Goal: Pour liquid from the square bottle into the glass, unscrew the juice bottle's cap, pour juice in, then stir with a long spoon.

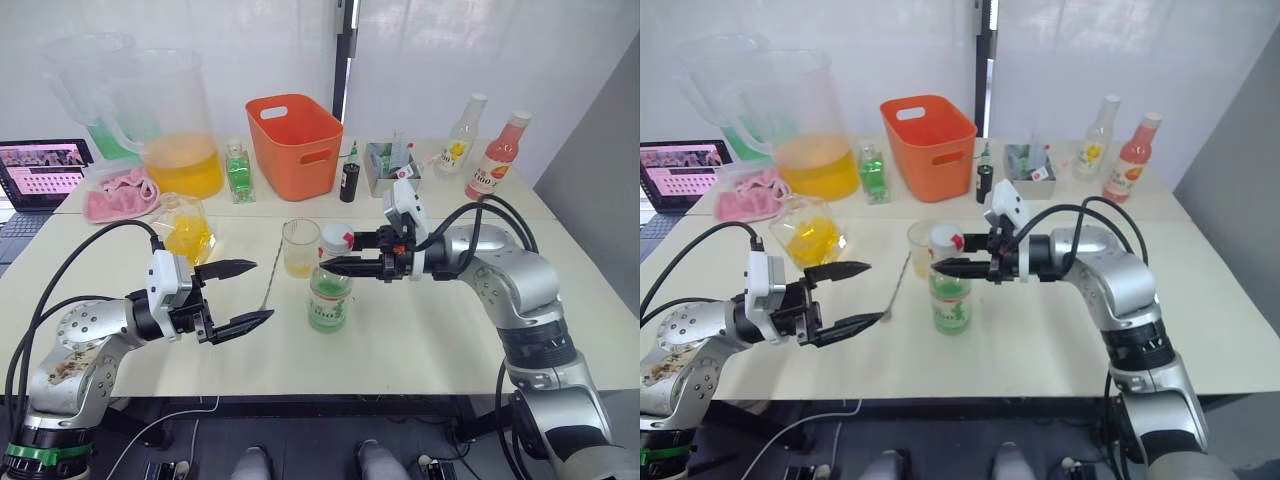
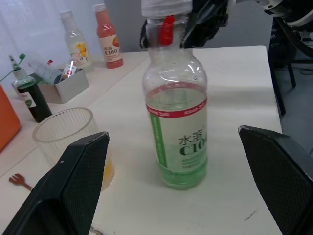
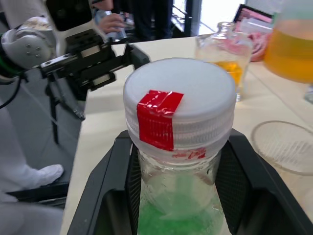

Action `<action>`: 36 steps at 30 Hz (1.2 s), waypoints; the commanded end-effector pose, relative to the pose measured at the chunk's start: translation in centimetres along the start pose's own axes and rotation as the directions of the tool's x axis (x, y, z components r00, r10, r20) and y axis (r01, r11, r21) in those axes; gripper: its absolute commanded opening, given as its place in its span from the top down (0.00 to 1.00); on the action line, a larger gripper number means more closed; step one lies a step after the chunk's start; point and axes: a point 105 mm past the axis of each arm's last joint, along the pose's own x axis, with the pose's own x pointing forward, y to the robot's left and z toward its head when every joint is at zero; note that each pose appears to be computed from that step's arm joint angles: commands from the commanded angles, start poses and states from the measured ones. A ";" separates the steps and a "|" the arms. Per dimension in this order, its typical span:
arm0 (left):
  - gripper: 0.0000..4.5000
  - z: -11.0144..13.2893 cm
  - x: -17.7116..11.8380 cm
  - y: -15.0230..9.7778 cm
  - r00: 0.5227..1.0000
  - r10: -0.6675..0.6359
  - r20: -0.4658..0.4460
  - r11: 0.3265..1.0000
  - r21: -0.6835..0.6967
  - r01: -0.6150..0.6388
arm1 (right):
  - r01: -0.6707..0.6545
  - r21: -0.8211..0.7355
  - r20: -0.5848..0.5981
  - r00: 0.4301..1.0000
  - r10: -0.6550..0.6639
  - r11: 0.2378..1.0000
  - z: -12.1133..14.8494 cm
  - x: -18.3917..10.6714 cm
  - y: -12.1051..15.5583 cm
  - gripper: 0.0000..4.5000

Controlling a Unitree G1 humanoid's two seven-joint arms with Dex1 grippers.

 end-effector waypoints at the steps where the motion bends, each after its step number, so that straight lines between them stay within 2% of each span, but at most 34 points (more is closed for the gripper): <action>1: 0.00 0.4 0.3 -0.2 0.999 -0.033 0.024 0.999 0.008 0.033 | 0.054 -0.024 0.041 0.998 -0.053 0.998 2.0 -0.3 0.9 0.66; 7: 0.00 0.3 0.7 -0.1 0.998 -0.060 0.024 0.998 0.006 0.060 | 0.067 0.022 0.022 0.997 -0.067 0.998 1.5 0.3 2.3 0.66; 15: 0.00 -0.1 0.6 0.0 0.997 -0.082 0.004 0.997 -0.001 0.082 | 0.105 0.037 -0.009 0.994 -0.104 0.994 -0.5 0.9 2.6 0.66; 19: 0.00 -0.1 0.7 0.1 0.996 -0.092 -0.007 0.996 0.003 0.092 | 0.073 0.037 -0.003 0.997 -0.073 0.997 -0.8 0.9 3.1 0.66; 21: 0.00 -0.1 0.7 0.1 0.995 -0.096 -0.008 0.995 0.003 0.096 | 0.070 0.030 0.003 0.998 -0.070 0.997 -0.6 0.8 3.1 0.43; 22: 0.00 -0.1 0.7 0.2 0.995 -0.098 -0.007 0.995 0.003 0.098 | 0.066 0.025 0.009 0.998 -0.066 0.997 -0.4 0.6 3.1 0.38; 25: 0.00 0.0 0.8 0.4 0.995 -0.103 -0.008 0.995 0.003 0.103 | 0.072 -0.009 0.020 0.997 -0.072 0.997 0.5 -0.3 2.8 0.12; 27: 0.00 -0.1 0.9 0.5 0.994 -0.108 -0.016 0.994 0.001 0.108 | 0.082 -0.021 0.055 0.995 -0.081 0.996 1.8 -0.9 2.5 0.01; 36: 0.00 0.7 2.0 1.5 0.993 -0.119 0.025 0.992 -0.046 0.120 | 0.065 -0.026 0.283 0.958 -0.055 0.998 8.1 -4.2 2.7 0.01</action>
